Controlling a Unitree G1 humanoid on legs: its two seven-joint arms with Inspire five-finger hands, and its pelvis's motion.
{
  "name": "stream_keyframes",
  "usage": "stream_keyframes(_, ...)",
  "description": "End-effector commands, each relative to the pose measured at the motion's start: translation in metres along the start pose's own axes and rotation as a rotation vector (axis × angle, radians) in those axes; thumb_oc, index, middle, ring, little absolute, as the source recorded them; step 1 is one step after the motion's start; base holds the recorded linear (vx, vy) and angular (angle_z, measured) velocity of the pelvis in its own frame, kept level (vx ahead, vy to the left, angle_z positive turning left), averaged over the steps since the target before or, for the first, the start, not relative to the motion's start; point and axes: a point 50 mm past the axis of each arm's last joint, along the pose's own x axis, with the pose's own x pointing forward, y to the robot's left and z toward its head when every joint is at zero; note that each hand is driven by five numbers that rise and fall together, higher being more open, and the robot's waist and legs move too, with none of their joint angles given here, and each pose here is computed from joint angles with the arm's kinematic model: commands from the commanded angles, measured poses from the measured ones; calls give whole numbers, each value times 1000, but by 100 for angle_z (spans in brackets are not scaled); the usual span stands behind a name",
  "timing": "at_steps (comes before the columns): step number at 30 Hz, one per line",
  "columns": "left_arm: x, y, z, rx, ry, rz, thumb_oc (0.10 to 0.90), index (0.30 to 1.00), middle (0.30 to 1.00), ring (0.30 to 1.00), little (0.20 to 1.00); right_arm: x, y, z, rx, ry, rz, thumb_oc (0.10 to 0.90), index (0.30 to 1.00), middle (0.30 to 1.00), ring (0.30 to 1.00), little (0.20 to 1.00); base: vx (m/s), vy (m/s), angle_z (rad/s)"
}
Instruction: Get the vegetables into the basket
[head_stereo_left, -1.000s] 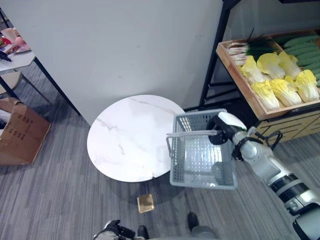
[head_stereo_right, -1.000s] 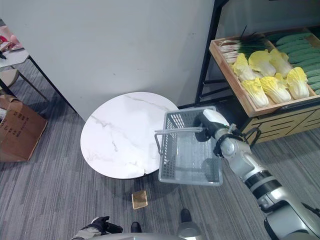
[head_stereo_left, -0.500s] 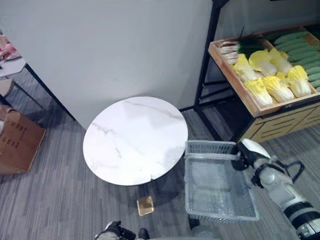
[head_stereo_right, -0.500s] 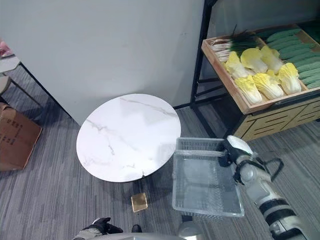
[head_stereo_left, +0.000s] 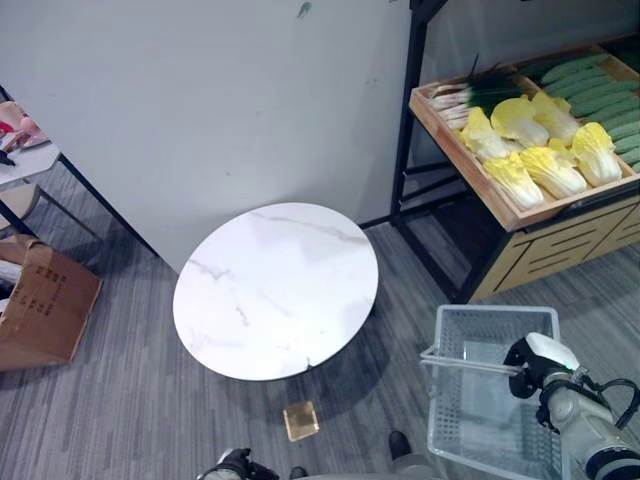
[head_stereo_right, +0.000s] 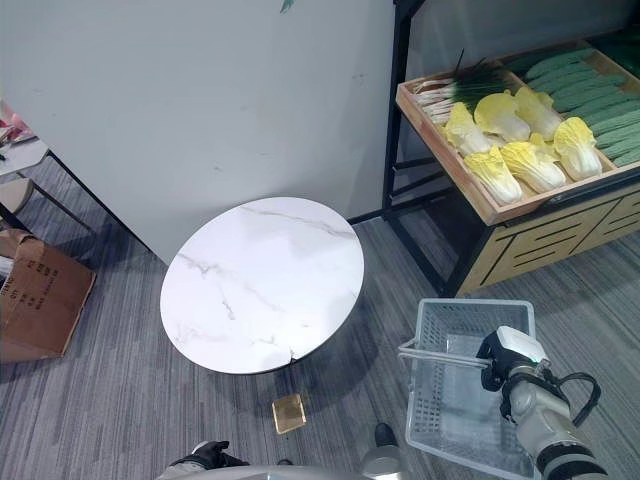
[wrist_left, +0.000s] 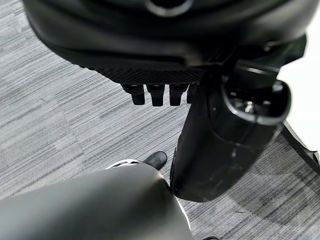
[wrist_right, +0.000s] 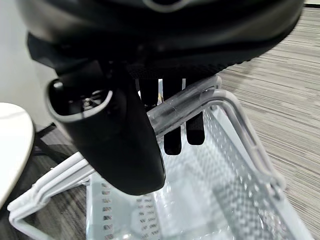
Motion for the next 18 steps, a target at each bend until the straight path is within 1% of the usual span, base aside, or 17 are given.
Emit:
stream_keyframes(1,1,14,-26,81,102,37,900,1000,1000,1000,1000,14,-40,36,117,-96,-201,400,300,300,300,300,0,0,0)
stream_keyframes(6,1,15,-27,71,108,45,900,1000,1000,1000,1000,15,-24,32,160,-60,-154,400,300,300,300,300,0,0,0)
stream_keyframes(11,1,17,-28,77,115,51,900,1000,1000,1000,1000,14,-18,34,181,-61,-138,400,300,300,300,300,-2,15,-3)
stream_keyframes(18,1,20,-17,84,77,61,900,1000,1000,1000,1000,13,-12,33,223,-48,-124,400,300,300,300,300,-2,27,-6)
